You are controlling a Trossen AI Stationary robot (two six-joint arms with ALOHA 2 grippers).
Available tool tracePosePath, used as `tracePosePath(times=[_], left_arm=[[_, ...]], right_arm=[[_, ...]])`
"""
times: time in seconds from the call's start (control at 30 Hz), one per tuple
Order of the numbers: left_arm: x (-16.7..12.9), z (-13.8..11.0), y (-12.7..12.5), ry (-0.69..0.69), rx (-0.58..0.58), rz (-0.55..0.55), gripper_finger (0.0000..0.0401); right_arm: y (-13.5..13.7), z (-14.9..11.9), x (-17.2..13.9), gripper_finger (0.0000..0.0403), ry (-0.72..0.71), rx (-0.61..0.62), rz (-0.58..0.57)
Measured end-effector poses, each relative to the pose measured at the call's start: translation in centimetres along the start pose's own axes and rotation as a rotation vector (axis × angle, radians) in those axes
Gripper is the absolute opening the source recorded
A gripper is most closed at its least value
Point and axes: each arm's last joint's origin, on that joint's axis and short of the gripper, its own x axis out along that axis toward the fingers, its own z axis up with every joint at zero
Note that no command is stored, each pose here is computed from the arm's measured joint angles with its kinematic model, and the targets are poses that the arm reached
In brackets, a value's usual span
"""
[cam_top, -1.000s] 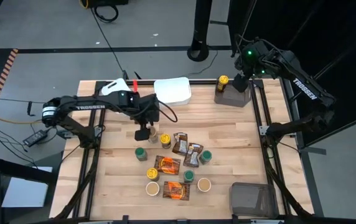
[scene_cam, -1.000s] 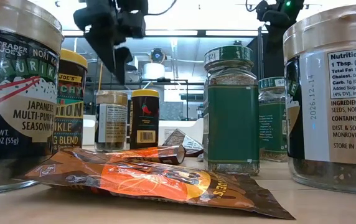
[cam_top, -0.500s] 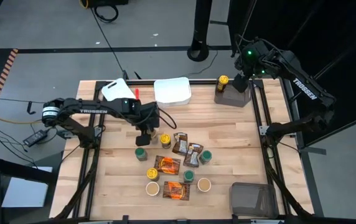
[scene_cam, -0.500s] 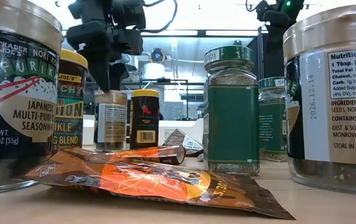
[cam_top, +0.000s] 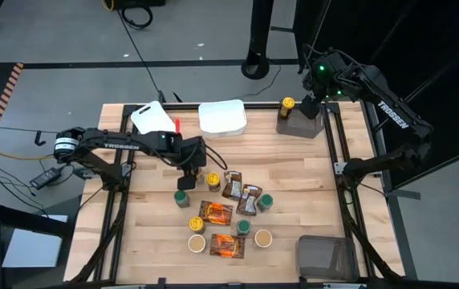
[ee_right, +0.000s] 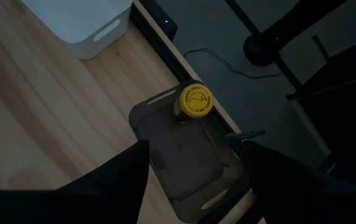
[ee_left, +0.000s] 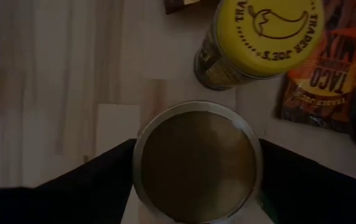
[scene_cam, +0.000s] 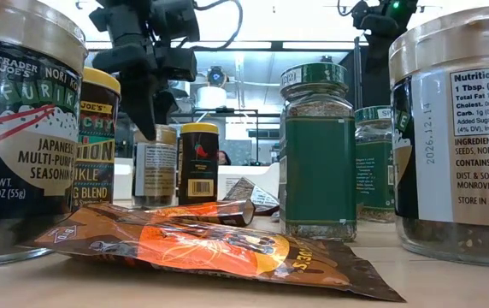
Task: Sort spices by type
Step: Put the top gold seasoning bottle into the left white bin
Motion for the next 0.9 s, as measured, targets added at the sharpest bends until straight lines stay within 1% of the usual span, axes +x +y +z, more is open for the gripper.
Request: tracePosePath(times=[0.13,0.27,0.37,0.53,0.67,0.8,0.9], left_arm=[[0.0,0.0,0.0,-0.001,0.000,-0.009,0.0293],[0.0,0.0,-0.1,-0.002,-0.017,-0.018,0.0280],[0.0,0.0,-0.1,-0.002,-0.037,-0.027,0.0277],[-0.3,0.2,-0.1,-0.005,-0.108,-0.031,0.0276],[-1.3,1.2,0.2,-0.043,-0.158,-0.027,0.0275],[-2.4,1.6,0.8,-0.033,-0.214,0.002,0.0275],[-3.6,2.0,1.4,-0.027,-0.236,0.063,0.0275]], right_arm=[[0.0,0.0,0.0,0.0265,0.000,0.000,0.000],[0.0,0.0,0.0,0.0263,0.000,0.000,0.000],[0.0,0.0,0.0,0.0260,0.000,-0.001,0.000],[0.0,0.0,0.0,0.0256,0.000,-0.001,0.000],[0.0,0.0,0.0,0.0257,0.000,0.000,0.000],[0.0,0.0,0.0,0.0257,0.001,0.000,0.000],[0.0,0.0,0.0,0.0254,0.001,0.000,0.000]])
